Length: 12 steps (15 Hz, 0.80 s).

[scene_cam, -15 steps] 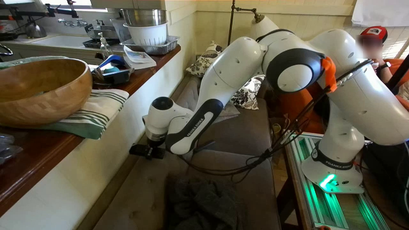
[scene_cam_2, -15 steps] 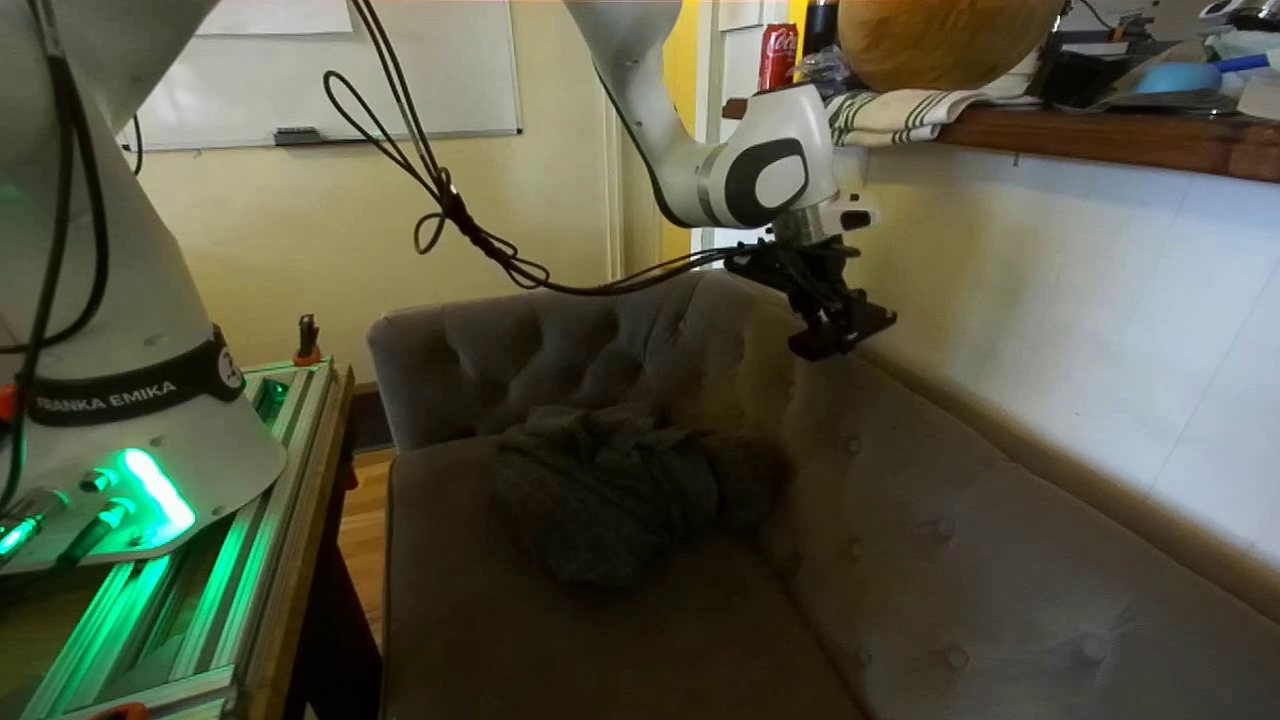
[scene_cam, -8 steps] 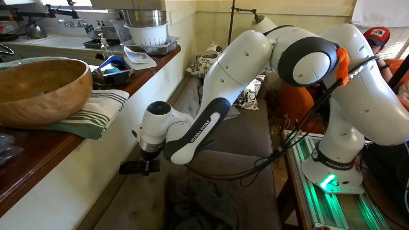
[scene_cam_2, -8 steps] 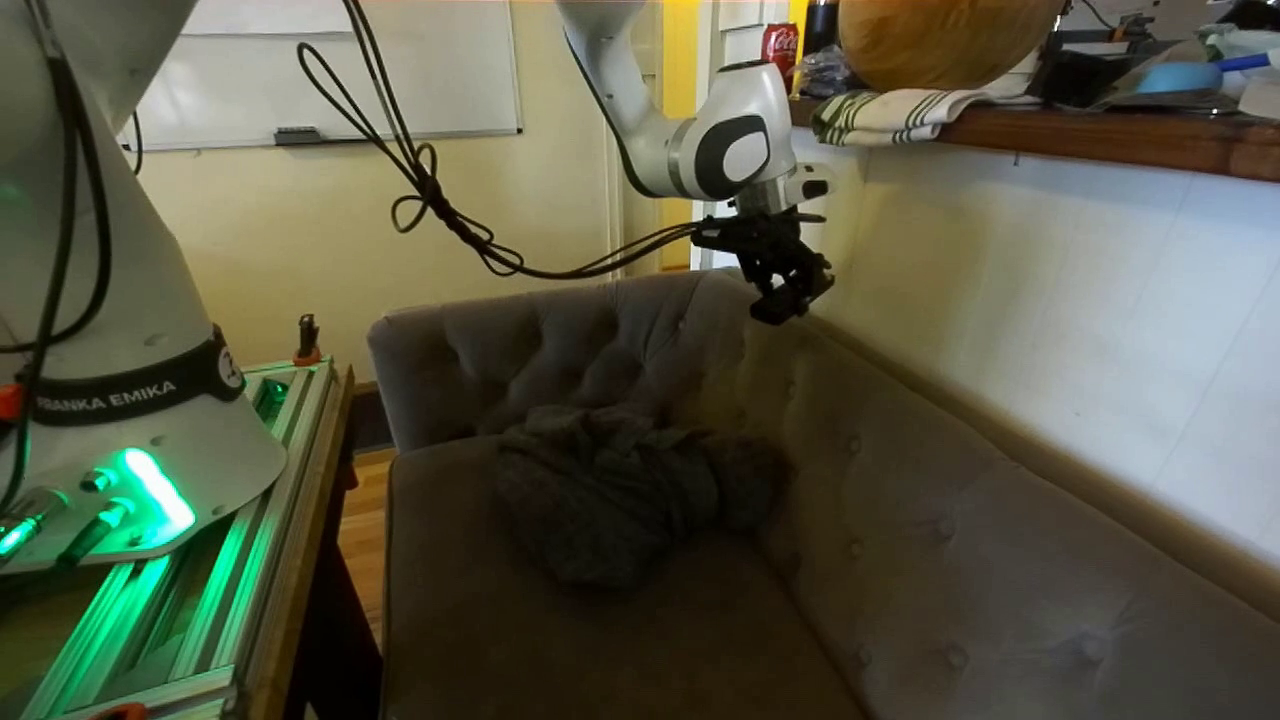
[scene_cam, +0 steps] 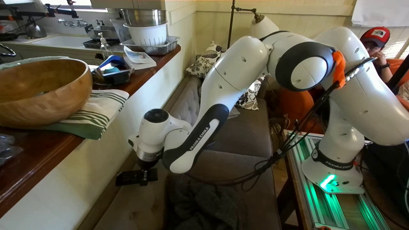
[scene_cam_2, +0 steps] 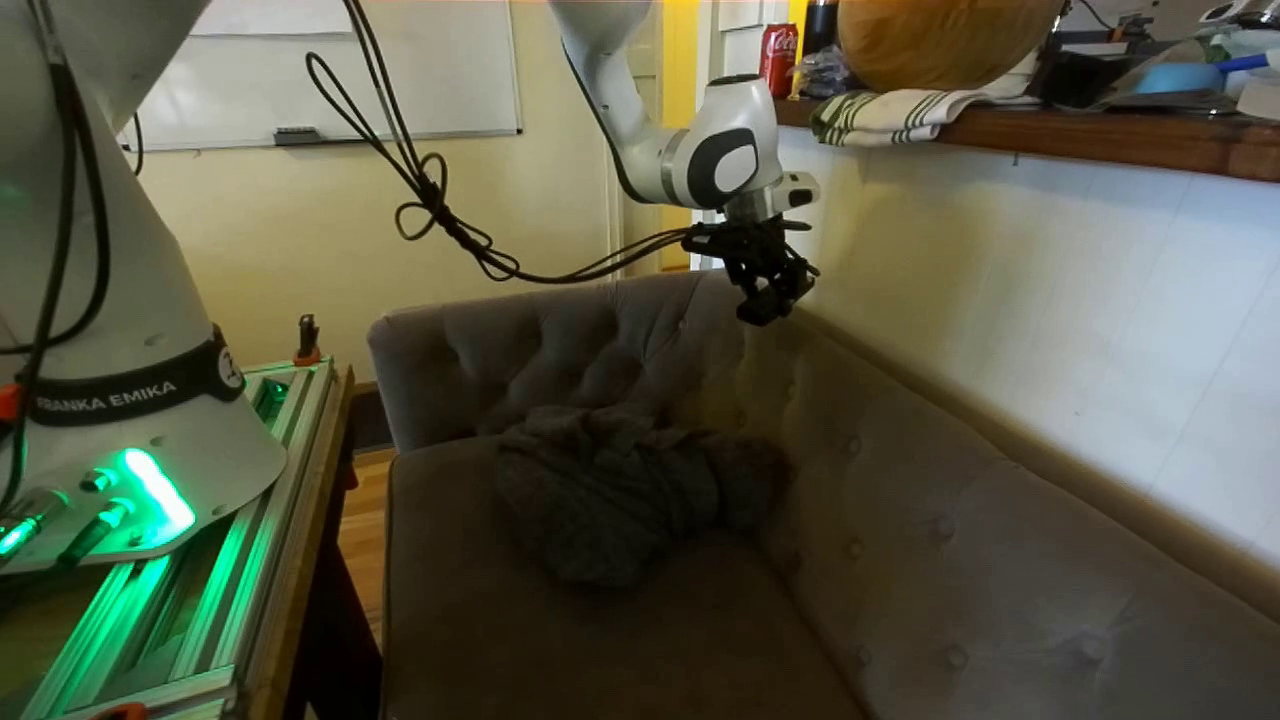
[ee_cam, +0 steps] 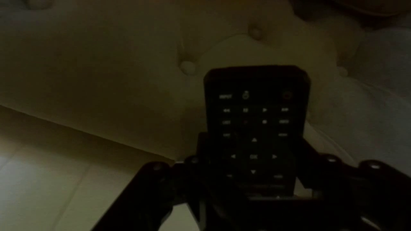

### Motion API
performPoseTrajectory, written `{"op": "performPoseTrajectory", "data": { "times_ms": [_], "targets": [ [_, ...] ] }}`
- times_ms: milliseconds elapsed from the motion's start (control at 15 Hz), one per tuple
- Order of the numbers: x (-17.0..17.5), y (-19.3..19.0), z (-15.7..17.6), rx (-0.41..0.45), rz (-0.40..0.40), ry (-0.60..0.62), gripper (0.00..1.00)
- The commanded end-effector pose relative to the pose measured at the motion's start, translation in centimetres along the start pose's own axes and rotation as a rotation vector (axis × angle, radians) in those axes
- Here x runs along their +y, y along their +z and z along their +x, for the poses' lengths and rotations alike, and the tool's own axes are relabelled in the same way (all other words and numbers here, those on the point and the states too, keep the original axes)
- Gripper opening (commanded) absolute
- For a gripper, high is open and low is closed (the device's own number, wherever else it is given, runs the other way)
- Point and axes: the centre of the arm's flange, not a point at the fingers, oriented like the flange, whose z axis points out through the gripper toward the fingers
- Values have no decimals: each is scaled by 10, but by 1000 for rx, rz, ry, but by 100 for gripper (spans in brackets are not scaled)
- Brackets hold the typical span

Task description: Remove the remote control from the backrest of the sofa.

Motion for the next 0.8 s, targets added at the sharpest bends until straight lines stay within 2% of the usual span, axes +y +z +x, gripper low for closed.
{"op": "performPoseTrajectory", "data": {
  "times_ms": [0,200,400,533,600,733],
  "targets": [
    [-58,19,36,47,57,-112,37],
    [-121,21,54,74,108,-199,37],
    [-163,14,82,88,126,-317,37],
    [-180,10,96,34,193,-384,37],
    [-175,3,61,49,159,-322,62],
    [-184,-3,71,37,183,-359,62]
  ]
}}
